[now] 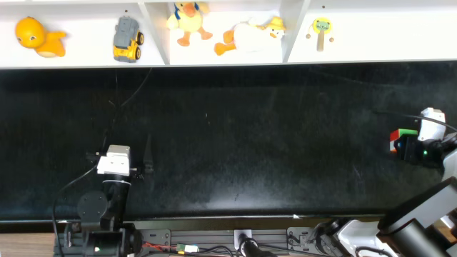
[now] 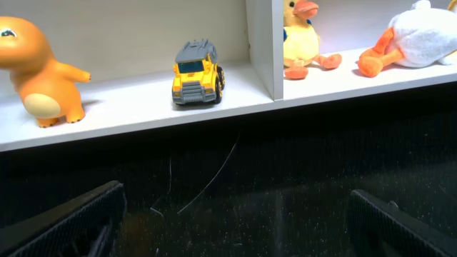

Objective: Store Toys

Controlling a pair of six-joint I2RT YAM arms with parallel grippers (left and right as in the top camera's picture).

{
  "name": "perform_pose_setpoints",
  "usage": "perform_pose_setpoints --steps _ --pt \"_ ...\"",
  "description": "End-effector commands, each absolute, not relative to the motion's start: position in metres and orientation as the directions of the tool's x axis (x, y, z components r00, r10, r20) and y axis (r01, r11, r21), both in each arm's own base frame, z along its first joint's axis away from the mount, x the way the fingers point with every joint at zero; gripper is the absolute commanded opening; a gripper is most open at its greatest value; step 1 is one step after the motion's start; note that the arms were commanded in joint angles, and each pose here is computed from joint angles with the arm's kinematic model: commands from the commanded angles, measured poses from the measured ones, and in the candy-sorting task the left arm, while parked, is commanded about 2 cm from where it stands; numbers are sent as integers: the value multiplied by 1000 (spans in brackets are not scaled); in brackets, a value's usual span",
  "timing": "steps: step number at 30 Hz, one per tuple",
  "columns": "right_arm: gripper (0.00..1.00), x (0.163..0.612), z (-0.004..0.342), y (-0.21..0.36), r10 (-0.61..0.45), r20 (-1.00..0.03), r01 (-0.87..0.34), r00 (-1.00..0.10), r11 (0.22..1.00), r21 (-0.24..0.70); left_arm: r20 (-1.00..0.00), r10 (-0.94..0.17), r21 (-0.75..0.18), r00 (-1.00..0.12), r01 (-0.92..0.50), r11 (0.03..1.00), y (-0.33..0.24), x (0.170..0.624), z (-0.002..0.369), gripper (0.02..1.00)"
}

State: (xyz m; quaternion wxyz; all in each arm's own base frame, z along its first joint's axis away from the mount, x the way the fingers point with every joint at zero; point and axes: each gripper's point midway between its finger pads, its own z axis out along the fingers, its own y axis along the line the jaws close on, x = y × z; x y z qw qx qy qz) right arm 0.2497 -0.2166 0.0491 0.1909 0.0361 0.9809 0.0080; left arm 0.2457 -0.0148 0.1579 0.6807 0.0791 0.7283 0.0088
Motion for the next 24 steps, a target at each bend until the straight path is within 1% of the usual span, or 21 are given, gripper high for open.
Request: perform_pose_setpoints --steps 1,6,9,13,15,18,20,24 --pt "327 265 67 -205 29 -403 36 -915 999 -9 -991 116 110 -60 98 989 -14 245 158 998" --pt "347 285 98 -206 -24 -462 12 -886 997 -76 -991 116 110 -60 98 989 -14 245 158 998" --pt "340 299 117 -210 -41 -503 16 -863 994 -108 -991 116 110 -60 98 989 -14 245 158 998" --pt "334 322 143 -220 -69 -572 31 -817 986 -162 -991 116 110 -60 98 989 -14 245 158 998" --pt "354 334 155 -225 -81 -610 44 -788 981 -188 -991 116 110 -60 98 989 -14 245 158 998" --pt "354 350 167 -225 -118 -642 34 -758 975 -220 -991 116 110 -60 98 989 -14 245 158 998" --pt "340 360 172 -222 -140 -649 16 -747 974 -228 -991 116 110 -60 98 989 -14 245 158 998" --pt "308 384 179 -216 -141 -657 2 -741 977 -212 -991 116 110 -60 98 989 -14 245 158 998"
